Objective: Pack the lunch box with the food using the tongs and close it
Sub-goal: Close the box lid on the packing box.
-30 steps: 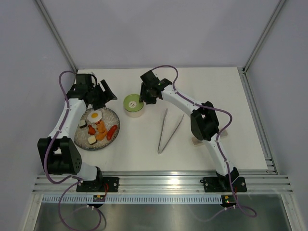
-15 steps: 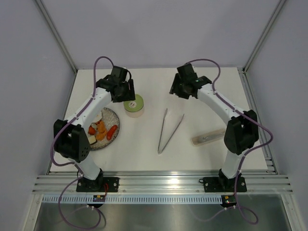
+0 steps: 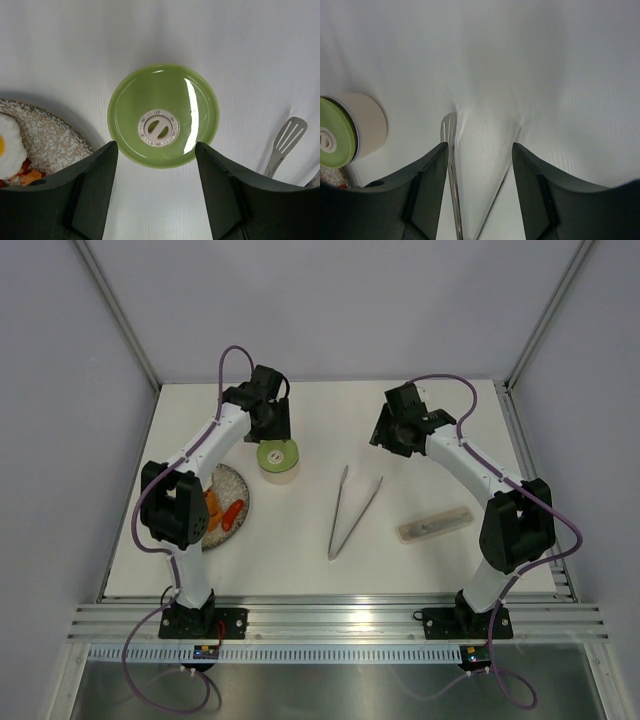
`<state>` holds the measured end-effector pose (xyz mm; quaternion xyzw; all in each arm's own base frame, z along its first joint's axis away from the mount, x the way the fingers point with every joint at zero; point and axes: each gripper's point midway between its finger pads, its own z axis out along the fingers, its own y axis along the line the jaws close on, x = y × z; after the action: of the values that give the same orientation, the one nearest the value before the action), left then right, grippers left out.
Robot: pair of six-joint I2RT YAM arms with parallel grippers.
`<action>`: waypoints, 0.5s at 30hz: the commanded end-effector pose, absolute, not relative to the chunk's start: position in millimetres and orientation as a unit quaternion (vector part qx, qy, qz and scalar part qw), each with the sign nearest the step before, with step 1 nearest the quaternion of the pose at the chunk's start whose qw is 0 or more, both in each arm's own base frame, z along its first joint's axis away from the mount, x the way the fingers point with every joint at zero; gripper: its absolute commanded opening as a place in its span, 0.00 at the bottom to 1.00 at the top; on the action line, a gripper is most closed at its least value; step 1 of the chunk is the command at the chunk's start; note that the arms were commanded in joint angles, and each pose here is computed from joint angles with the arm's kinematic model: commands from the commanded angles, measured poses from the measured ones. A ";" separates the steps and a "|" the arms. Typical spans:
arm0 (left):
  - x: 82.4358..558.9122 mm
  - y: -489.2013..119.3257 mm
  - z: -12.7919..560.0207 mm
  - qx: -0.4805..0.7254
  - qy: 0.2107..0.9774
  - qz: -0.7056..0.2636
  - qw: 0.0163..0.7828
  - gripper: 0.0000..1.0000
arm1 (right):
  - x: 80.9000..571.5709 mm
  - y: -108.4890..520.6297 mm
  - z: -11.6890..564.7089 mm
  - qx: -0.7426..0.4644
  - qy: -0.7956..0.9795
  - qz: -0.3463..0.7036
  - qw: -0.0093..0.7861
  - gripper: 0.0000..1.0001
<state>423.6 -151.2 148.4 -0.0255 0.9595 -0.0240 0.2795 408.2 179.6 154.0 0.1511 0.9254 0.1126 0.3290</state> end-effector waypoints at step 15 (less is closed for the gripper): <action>401.4 -154.8 59.9 -0.026 0.987 -0.001 0.157 0.63 | 404.4 175.2 150.3 0.152 0.923 0.105 0.338 0.61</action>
<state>421.3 -156.5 85.0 -0.0252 0.9784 -0.0100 0.2050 400.2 175.6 136.7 0.1508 0.9317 0.1020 0.3144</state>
